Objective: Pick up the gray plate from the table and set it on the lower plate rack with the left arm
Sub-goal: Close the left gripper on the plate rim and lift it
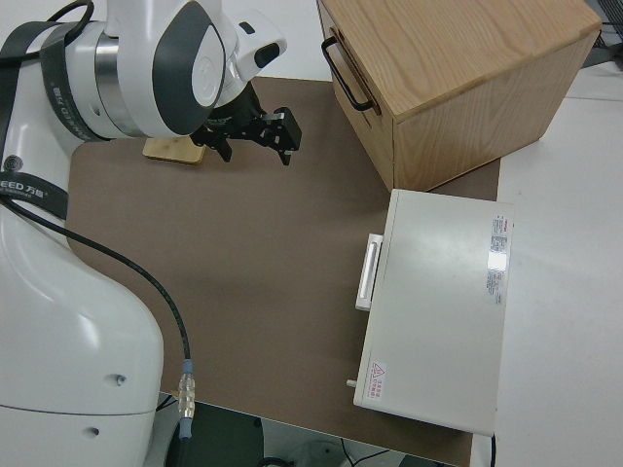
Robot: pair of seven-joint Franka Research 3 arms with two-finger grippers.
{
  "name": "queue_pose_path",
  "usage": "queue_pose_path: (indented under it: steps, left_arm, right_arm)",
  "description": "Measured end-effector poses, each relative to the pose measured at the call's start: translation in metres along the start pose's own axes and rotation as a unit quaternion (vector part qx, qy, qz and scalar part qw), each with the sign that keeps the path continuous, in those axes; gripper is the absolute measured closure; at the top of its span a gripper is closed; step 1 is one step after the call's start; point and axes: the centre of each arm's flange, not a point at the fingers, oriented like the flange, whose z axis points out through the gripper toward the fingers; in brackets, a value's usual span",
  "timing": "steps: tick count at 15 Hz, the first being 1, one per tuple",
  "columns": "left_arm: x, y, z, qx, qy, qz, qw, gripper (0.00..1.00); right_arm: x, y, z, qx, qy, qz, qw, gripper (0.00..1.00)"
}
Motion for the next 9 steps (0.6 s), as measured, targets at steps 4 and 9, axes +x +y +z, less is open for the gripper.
queue_pose_path:
  steps: [4,9]
  left_arm:
    - [-0.003,0.000,0.007,0.001,0.006,0.000,1.0000,0.00]
    - [-0.005,0.000,0.043,0.000,0.016,0.000,0.9999,0.00]
  right_arm:
    - [0.000,0.000,0.000,0.000,0.000,0.000,1.0000,0.01]
    - [0.000,0.000,0.000,0.000,0.000,0.000,1.0000,0.01]
